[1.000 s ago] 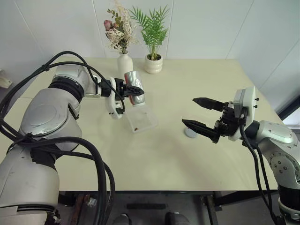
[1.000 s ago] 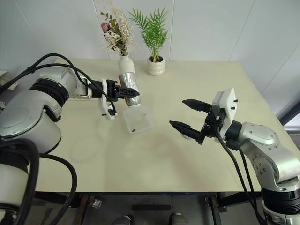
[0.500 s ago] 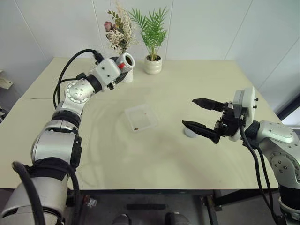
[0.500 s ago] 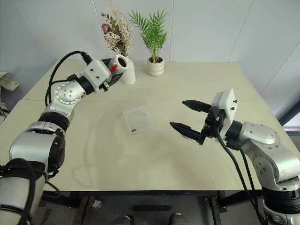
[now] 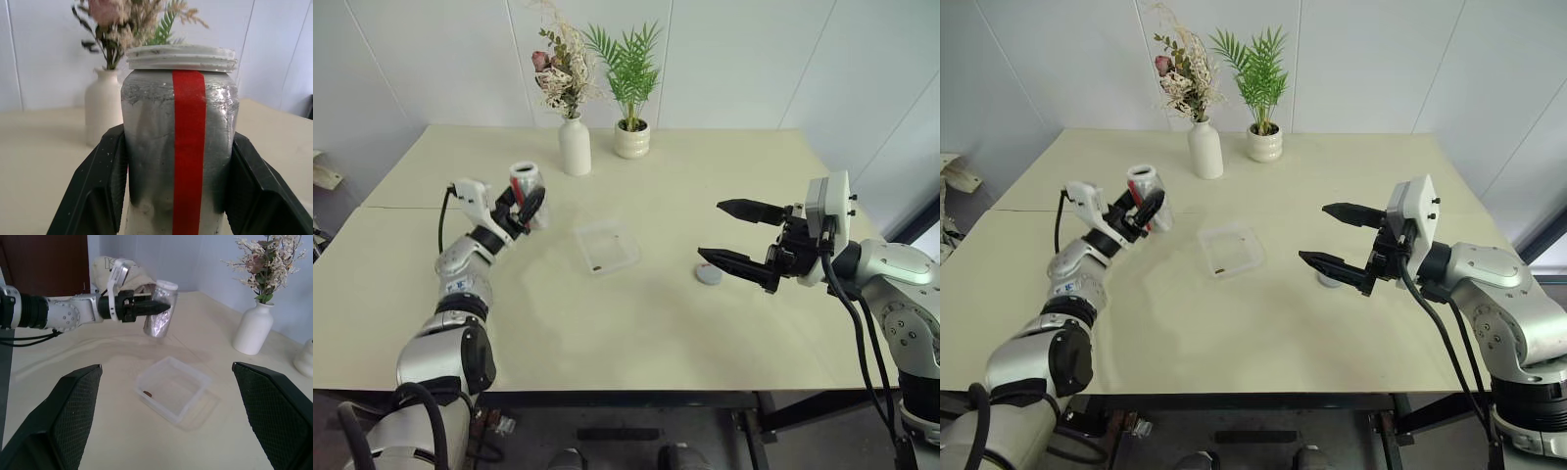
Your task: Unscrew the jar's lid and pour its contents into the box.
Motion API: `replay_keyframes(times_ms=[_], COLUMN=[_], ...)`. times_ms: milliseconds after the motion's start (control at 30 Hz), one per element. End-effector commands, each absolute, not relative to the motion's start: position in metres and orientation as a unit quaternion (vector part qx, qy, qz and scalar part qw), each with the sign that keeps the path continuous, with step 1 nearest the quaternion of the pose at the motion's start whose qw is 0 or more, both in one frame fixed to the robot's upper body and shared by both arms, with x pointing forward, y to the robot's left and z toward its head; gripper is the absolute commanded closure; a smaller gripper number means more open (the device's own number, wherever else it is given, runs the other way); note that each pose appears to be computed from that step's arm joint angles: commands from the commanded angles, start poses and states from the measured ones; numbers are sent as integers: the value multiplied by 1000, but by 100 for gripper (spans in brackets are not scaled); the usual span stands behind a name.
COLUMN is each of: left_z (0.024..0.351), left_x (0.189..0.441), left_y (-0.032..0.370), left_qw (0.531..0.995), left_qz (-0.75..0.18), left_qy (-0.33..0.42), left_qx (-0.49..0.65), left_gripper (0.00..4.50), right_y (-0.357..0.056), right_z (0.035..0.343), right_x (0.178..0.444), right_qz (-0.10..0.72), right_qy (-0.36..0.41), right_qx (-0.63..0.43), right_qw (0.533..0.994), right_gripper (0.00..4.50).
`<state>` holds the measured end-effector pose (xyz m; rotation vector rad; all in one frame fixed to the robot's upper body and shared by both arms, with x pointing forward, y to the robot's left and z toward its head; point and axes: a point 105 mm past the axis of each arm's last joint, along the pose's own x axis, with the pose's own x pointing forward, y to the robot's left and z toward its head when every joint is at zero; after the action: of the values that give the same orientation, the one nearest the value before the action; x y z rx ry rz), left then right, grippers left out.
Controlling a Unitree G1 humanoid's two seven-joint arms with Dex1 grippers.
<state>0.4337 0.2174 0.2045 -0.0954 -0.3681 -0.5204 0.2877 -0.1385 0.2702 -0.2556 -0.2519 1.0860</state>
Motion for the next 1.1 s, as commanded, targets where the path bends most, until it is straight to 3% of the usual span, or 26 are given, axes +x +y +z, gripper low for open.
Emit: replay_keyframes(times_ms=[33,533,1100], left_z=[205,156,131], left_x=[430,419,406], left_y=[221,228,253], left_qw=[946,958,966], left_qz=[-254,-262,-250], left_qy=[-195,-114,-56], left_qx=[-51,26,38], left_gripper=[232,232,232], right_y=[-138,-141,-142], right_z=[282,284,282], right_x=[286,284,282], right_qz=[516,516,527], right_qy=[-138,-130,-118], right_qx=[-139,-149,-157], right_qw=[834,834,827], right_gripper=[0,0,0])
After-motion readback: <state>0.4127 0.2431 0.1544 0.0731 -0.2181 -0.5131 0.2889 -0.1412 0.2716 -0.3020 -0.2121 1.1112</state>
